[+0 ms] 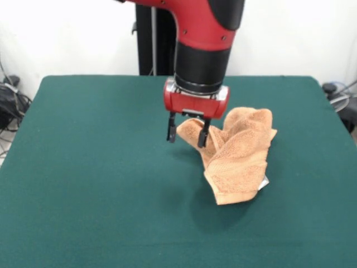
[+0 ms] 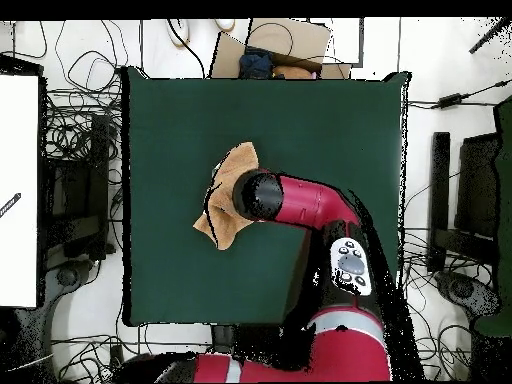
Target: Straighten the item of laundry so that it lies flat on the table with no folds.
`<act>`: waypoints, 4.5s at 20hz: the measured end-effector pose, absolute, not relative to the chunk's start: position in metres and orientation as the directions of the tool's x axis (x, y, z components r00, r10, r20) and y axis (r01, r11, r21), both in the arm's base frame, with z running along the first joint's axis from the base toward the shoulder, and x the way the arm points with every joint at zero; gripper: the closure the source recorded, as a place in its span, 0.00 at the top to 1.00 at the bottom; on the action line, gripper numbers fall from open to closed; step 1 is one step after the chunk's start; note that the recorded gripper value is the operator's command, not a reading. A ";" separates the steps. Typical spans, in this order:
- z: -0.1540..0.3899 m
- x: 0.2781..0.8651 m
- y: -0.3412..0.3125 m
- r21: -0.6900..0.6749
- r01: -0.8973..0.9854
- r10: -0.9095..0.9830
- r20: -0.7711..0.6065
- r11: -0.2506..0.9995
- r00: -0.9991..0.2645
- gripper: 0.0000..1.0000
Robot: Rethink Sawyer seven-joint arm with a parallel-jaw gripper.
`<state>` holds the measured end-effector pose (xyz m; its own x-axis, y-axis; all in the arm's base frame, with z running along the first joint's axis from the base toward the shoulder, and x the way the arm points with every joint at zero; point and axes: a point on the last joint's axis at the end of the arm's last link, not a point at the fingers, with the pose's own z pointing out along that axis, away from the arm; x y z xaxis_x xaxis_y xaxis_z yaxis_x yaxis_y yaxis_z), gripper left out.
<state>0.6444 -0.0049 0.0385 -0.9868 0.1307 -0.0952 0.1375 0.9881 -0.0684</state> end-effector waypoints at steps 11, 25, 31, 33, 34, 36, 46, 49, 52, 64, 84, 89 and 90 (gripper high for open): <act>-0.013 0.625 -0.028 -0.029 0.191 0.190 -0.030 0.981 -0.981 1.00; -0.037 0.638 -0.027 0.024 0.214 0.215 -0.155 0.976 -0.964 1.00; -0.035 0.648 -0.027 0.020 0.212 0.211 -0.230 0.977 -0.950 1.00; -0.034 0.651 -0.028 0.018 0.212 0.210 -0.253 0.977 -0.944 1.00; -0.034 0.652 -0.028 0.018 0.212 0.210 -0.256 0.977 -0.944 1.00; -0.034 0.653 -0.029 0.017 0.213 0.209 -0.271 0.977 -0.940 1.00; -0.035 0.666 -0.024 0.091 0.235 0.251 -0.284 0.968 -0.925 1.00; -0.038 0.669 -0.022 0.119 0.243 0.267 -0.280 0.963 -0.922 1.00; -0.046 0.674 -0.019 0.186 0.268 0.311 -0.266 0.945 -0.912 1.00; -0.058 0.680 -0.029 0.349 0.350 0.436 -0.211 0.869 -0.875 1.00; -0.059 0.684 -0.034 0.460 0.384 0.505 -0.173 0.800 -0.846 1.00; -0.059 0.688 -0.017 0.496 0.377 0.508 -0.159 0.783 -0.847 1.00; -0.060 0.689 -0.010 0.508 0.374 0.508 -0.151 0.776 -0.848 1.00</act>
<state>0.6886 -0.0101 -0.0601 -0.8483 0.5076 -0.1508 0.3738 0.7757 0.5085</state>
